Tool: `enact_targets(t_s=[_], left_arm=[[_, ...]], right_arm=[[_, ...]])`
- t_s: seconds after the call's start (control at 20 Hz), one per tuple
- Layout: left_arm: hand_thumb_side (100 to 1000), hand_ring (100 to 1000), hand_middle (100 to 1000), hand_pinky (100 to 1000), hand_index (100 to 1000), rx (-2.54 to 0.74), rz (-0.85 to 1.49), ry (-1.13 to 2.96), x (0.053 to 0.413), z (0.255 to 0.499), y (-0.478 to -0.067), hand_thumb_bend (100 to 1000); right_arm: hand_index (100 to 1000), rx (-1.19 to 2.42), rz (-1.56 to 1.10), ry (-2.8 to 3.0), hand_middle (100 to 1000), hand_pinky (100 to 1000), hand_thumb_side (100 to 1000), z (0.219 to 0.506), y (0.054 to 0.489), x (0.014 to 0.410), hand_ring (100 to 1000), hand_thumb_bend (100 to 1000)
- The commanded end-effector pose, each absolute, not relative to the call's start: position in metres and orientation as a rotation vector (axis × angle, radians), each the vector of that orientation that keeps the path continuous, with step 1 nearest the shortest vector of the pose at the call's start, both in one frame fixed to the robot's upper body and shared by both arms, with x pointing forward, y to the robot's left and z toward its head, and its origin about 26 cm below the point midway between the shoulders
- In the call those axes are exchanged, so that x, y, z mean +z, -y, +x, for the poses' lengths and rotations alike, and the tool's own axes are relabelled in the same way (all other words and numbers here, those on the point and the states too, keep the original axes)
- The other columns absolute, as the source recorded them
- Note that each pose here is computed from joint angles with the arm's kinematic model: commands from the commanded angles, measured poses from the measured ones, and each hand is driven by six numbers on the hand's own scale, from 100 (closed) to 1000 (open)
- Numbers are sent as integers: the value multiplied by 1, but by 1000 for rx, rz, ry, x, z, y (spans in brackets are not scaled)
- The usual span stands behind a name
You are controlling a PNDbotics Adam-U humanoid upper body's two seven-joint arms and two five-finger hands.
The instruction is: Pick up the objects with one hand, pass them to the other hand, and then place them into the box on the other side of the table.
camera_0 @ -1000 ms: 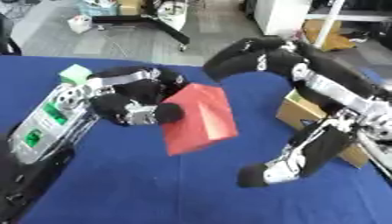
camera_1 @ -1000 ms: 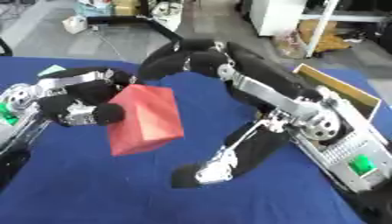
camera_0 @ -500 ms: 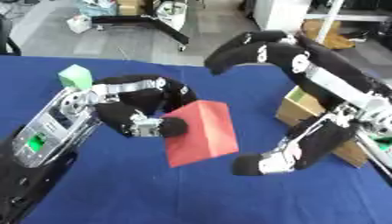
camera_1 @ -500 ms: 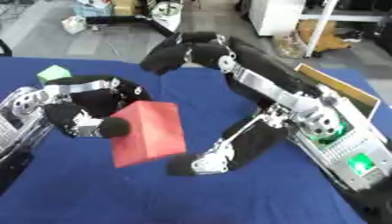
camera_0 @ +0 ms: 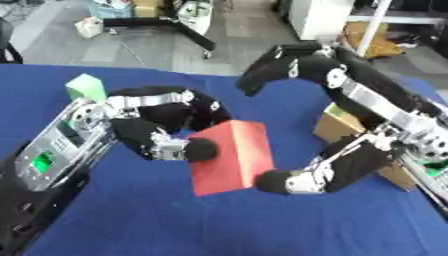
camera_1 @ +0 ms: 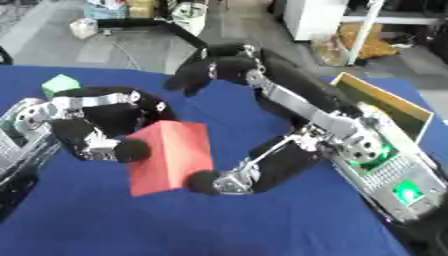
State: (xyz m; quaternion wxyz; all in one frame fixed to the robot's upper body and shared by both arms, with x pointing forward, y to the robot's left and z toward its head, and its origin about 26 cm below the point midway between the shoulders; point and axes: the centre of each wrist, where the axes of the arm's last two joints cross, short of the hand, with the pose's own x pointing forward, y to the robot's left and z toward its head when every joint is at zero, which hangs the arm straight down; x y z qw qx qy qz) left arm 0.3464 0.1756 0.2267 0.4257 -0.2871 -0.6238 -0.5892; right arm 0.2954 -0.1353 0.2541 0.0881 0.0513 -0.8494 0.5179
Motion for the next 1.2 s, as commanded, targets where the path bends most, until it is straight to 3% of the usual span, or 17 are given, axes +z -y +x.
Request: enact_targets(t_s=[0.05,1.2], left_arm=[[458,589,491,742,605,-1502,-715,1588,240,343,-173,273],[436,587,489,739,603,-1425,-660,1631,244,347,-177,276]], right_arm=[[785,1575,161,2534,689,688,258,290,133,260,668,549],[843,1684,207,2454,730,712,350,290,132,254,705,629]])
